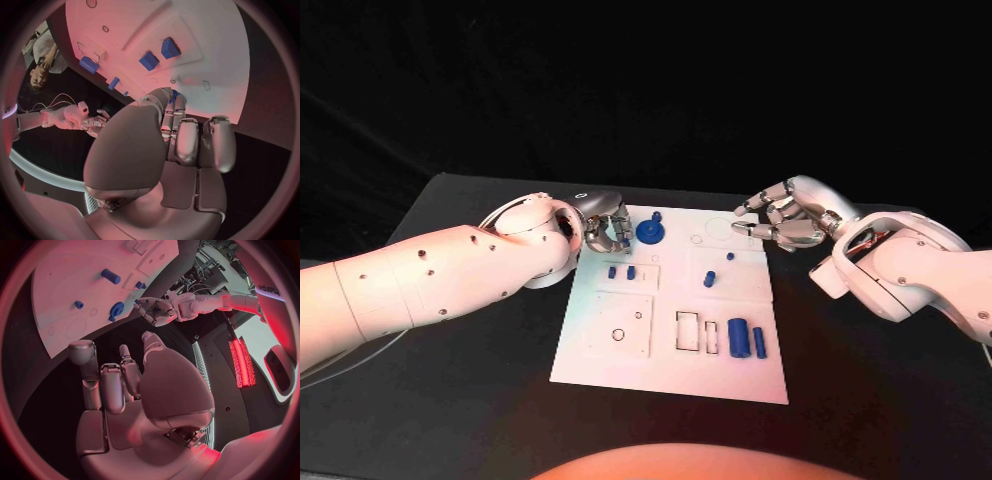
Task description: Assemble the parts on the task board
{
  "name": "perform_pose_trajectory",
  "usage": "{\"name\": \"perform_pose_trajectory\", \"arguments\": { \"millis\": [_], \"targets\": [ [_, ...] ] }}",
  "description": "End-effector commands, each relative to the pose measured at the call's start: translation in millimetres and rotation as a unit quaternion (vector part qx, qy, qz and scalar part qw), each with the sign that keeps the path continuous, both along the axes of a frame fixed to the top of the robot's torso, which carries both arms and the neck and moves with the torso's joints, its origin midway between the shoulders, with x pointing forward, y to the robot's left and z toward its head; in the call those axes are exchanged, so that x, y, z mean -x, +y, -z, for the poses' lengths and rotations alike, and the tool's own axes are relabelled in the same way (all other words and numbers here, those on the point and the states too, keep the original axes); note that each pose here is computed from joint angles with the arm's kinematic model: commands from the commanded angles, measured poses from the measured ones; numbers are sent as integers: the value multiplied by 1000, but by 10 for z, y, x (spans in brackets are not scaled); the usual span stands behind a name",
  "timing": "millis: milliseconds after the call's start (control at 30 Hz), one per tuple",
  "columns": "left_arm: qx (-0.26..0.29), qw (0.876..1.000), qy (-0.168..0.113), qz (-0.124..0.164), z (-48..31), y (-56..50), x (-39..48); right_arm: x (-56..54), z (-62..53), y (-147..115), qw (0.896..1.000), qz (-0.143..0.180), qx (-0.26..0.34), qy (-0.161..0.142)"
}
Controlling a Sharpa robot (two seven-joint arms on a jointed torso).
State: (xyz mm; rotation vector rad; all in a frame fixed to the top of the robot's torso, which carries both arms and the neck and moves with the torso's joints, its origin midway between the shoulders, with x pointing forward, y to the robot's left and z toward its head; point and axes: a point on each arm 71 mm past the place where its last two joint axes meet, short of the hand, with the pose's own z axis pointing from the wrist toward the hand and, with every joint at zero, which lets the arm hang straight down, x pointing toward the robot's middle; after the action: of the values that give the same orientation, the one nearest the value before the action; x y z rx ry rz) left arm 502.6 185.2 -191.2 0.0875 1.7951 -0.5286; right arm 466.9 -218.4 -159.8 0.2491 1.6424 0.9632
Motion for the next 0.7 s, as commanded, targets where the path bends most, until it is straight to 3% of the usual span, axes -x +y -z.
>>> {"name": "perform_pose_trajectory", "arguments": {
  "millis": [33, 700],
  "targets": [
    [1, 1000, 18, 4, 29, -25, 8, 7, 5, 13, 1000, -7, 1, 1],
    [-9, 999, 43, 8, 87, -33, 0, 6, 5, 16, 1000, -7, 1, 0]
  ]
}}
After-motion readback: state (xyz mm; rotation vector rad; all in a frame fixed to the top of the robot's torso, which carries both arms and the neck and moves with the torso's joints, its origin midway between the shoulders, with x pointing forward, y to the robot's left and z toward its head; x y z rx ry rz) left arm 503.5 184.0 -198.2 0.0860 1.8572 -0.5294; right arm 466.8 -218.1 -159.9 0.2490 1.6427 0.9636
